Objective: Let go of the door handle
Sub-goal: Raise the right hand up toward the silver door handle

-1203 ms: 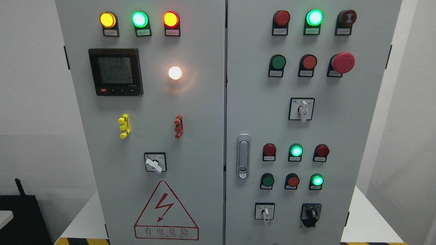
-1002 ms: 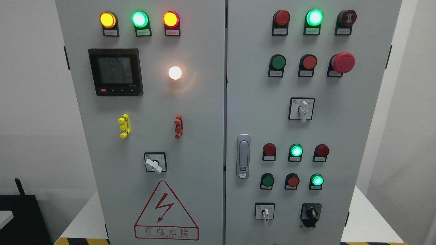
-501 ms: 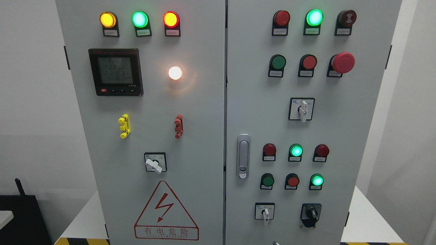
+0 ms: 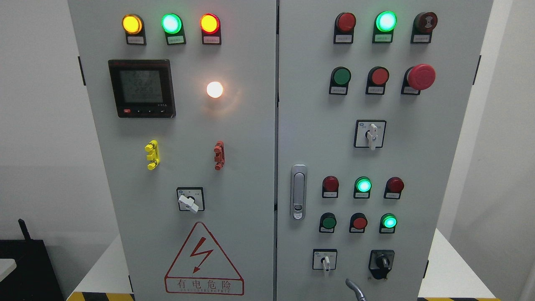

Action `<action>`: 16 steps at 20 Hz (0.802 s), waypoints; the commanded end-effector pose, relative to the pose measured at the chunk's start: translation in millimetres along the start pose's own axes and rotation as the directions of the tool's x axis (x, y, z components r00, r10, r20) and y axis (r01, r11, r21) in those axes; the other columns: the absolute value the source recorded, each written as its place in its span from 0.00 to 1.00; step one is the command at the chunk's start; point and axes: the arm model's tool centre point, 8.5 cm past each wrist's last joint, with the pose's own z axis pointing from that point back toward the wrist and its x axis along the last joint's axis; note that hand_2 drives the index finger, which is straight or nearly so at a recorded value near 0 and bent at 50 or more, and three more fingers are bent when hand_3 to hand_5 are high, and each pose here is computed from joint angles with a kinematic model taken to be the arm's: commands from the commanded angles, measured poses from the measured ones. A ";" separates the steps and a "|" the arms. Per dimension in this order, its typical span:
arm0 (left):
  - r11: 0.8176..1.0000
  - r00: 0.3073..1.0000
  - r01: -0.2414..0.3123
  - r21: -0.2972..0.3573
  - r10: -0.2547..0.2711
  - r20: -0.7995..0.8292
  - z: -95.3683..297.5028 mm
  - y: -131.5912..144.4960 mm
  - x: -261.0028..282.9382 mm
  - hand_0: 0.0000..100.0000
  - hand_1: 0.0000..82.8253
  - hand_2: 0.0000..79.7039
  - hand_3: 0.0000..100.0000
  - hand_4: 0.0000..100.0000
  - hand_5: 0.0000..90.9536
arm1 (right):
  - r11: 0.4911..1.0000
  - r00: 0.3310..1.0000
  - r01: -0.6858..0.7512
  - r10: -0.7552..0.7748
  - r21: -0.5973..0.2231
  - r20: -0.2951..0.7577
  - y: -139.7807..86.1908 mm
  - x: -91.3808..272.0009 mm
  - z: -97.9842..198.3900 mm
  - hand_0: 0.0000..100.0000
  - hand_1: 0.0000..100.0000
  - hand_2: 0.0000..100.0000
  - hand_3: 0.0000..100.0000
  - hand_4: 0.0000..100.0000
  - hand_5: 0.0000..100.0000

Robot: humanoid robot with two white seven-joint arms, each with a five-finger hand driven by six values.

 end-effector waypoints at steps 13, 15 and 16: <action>1.000 1.000 0.013 -0.004 -0.013 0.015 -0.8 -0.8 5.4 0.12 0.47 0.00 0.00 0.00 0.00 | 0.706 0.670 -0.696 0.705 -0.133 0.233 53.5 52.8 -47.9 0.36 0.38 0.00 1.00 1.00 0.97; 1.000 1.000 0.013 -0.004 -0.013 0.015 -0.8 -0.8 5.4 0.12 0.47 0.00 0.00 0.00 0.00 | 0.674 0.642 -0.728 0.735 -0.128 0.220 59.7 51.9 -51.7 0.36 0.38 0.00 1.00 1.00 0.98; 1.000 1.000 0.013 -0.004 -0.013 0.015 -0.8 -0.8 5.4 0.12 0.47 0.00 0.00 0.00 0.00 | 0.662 0.634 -0.738 0.747 -0.129 0.200 59.8 49.8 -55.2 0.36 0.38 0.00 1.00 1.00 0.98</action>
